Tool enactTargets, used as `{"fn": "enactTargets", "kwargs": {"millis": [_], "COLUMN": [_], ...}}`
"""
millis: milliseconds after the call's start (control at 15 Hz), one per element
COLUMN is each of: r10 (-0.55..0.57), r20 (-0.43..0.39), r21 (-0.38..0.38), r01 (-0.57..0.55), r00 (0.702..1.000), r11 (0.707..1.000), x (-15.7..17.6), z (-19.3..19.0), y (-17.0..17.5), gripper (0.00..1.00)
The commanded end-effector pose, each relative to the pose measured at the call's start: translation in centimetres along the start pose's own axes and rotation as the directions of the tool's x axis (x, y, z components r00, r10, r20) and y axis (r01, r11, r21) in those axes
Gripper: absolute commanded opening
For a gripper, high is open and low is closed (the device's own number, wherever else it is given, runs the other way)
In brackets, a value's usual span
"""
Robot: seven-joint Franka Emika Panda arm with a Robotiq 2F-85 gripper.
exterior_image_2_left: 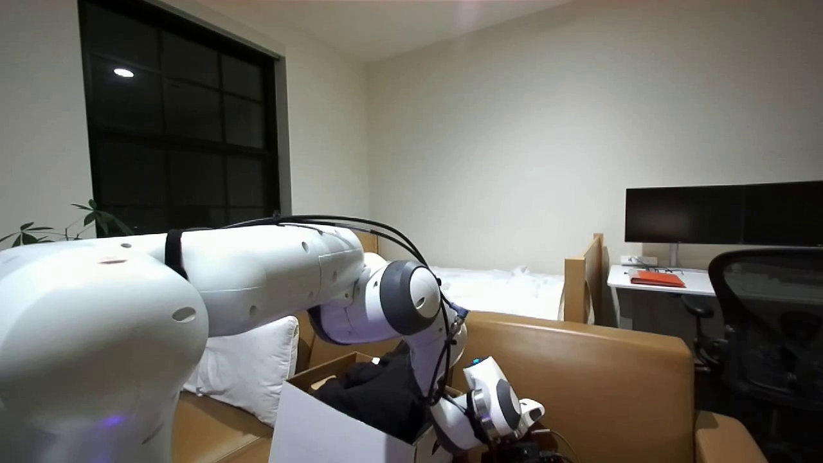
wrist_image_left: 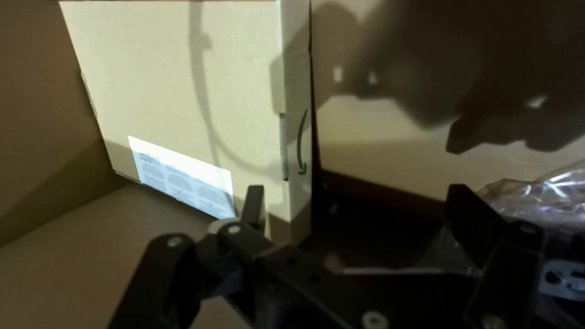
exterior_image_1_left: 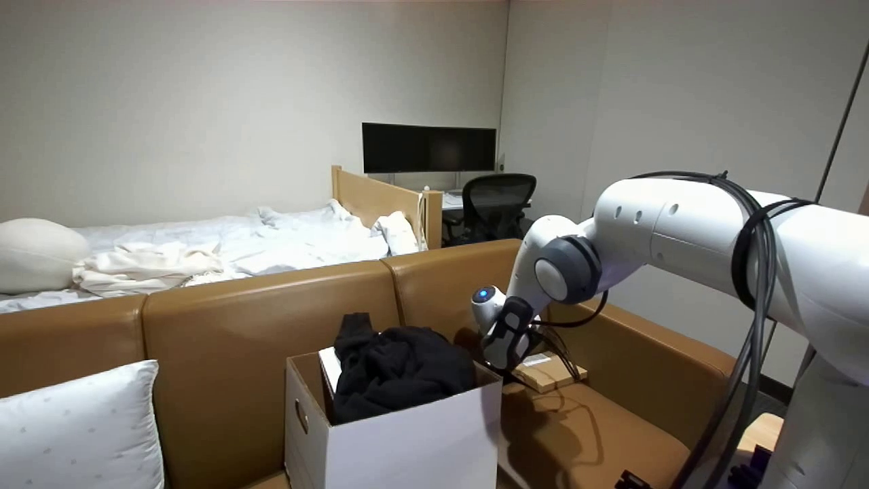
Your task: Put the brown object into the box
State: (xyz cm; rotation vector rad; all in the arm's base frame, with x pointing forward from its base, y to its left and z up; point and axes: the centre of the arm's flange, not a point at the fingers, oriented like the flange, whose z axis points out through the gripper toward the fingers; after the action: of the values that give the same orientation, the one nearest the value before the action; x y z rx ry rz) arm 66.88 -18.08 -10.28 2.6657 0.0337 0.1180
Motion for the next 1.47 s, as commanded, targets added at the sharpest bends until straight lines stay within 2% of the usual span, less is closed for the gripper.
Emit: {"fn": "enactTargets", "kwargs": {"millis": [0, 267, 733, 933, 1200, 1400], "r10": [-0.029, -0.045, -0.016, 0.005, 0.038, 0.059], "r20": [0.01, 0.067, 0.097, 0.101, 0.147, 0.185], "r21": [-0.094, -0.133, -0.14, -0.17, -0.21, -0.208], "r01": [0.03, 0.053, 0.029, 0.012, -0.006, -0.02], "r00": [1.0, 0.997, 0.995, 0.995, 0.988, 0.981], "r11": [0.995, 0.99, 0.99, 0.985, 0.978, 0.978], "x": [-0.5, -2.9, -3.5, -3.9, -4.5, -4.8], "z": [6.3, 8.9, 11.6, 12.0, 12.5, 12.7], "y": [0.3, 1.4, 1.2, 1.6, 2.7, 2.9], "gripper": [1.0, 1.0, 1.0, 1.0, 1.0, 1.0]}}
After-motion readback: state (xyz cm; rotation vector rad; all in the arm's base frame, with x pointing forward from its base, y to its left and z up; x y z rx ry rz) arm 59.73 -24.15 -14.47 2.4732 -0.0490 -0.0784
